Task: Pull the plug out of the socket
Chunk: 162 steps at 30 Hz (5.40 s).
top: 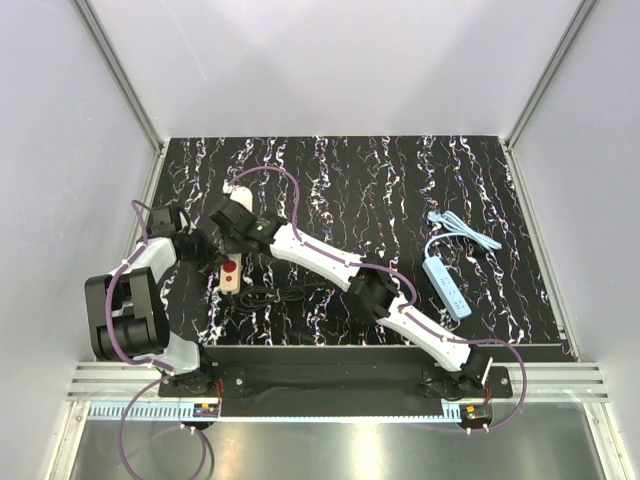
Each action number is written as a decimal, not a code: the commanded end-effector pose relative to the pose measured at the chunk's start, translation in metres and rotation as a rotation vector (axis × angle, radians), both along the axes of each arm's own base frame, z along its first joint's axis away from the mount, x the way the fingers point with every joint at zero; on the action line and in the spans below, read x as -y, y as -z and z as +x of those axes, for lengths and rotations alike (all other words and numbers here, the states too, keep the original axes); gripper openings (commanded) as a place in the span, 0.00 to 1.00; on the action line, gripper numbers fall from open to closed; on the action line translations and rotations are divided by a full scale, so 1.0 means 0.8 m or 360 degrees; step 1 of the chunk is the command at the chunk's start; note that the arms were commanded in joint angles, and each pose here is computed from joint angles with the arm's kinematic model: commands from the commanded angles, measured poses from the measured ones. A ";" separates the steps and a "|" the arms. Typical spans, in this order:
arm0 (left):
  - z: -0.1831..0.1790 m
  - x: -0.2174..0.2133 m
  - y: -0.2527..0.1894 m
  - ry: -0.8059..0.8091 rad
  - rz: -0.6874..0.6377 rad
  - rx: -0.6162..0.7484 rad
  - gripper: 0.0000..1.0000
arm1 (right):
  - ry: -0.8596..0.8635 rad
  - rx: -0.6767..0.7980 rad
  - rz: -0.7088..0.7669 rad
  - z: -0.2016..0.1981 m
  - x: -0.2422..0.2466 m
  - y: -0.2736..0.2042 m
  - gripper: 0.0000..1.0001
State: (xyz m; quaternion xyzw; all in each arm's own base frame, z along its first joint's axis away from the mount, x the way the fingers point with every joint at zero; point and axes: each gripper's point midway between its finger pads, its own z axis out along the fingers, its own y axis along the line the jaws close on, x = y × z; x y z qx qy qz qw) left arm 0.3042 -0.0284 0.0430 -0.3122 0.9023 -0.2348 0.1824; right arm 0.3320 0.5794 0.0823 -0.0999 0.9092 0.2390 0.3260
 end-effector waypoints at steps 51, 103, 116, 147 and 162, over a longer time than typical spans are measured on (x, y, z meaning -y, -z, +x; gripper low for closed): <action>-0.019 -0.023 0.051 0.0006 0.0221 -0.0133 0.00 | -0.0269 0.0259 0.0527 -0.030 -0.053 -0.189 0.00; -0.015 -0.022 0.040 0.0014 0.0222 -0.0066 0.00 | -0.0305 0.0197 0.0700 -0.049 -0.041 -0.258 0.15; -0.002 -0.012 -0.030 0.0025 0.0171 0.0146 0.13 | -0.0448 0.0181 0.0613 -0.051 0.017 -0.286 0.77; 0.054 -0.010 -0.073 0.0474 0.0909 0.0162 0.54 | -0.0708 -0.0556 0.1110 -0.087 0.071 -0.100 0.42; 0.049 -0.004 -0.099 0.0448 0.0927 0.0347 0.57 | -0.0739 -0.0676 0.1064 -0.100 0.036 -0.050 0.19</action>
